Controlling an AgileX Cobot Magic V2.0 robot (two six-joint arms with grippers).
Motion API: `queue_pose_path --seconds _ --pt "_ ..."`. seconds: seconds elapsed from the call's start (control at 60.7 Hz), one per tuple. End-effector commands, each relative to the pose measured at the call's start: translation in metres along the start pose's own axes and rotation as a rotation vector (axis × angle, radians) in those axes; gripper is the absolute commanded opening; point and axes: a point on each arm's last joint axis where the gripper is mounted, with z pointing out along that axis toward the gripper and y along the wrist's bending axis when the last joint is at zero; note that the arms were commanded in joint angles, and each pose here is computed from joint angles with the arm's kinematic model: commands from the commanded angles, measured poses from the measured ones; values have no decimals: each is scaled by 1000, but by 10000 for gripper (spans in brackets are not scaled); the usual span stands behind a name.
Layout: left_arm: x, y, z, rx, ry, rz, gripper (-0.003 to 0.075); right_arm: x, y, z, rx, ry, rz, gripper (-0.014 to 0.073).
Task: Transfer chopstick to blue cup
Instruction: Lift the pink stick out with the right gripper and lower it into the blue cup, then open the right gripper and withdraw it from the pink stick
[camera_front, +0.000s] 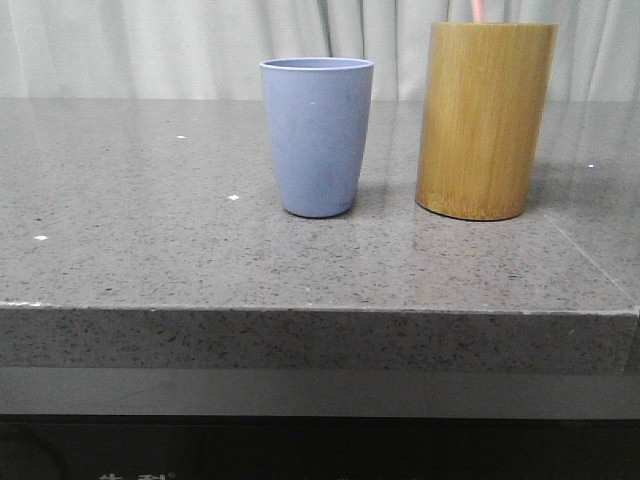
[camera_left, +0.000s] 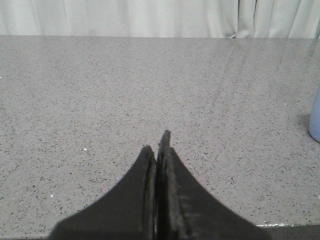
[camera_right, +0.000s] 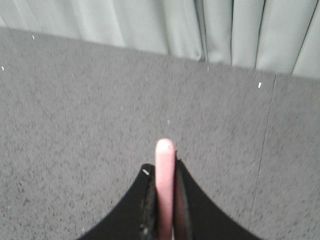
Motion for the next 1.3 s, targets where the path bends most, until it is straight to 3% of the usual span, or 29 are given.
queue_pose_path --seconds 0.0,0.247,0.428,0.708,1.021,1.285 --pt "-15 -1 -2 6 -99 -18 -19 -47 4 -42 3 -260 -23 -122" --pt "-15 -1 -2 6 -99 -18 -19 -85 9 -105 1 -544 -23 -122" --pt "-15 -1 -2 6 -99 -18 -19 -91 24 -116 -55 -616 -19 -122" --pt "-15 -1 -2 6 -99 -18 -19 -70 80 -82 -242 -537 -18 -122" --pt "-15 -1 -2 6 -99 -18 -19 -26 100 -11 -255 -364 -44 -109" --pt "-15 -1 -2 6 -99 -18 -19 -9 103 9 -250 -287 -55 160"
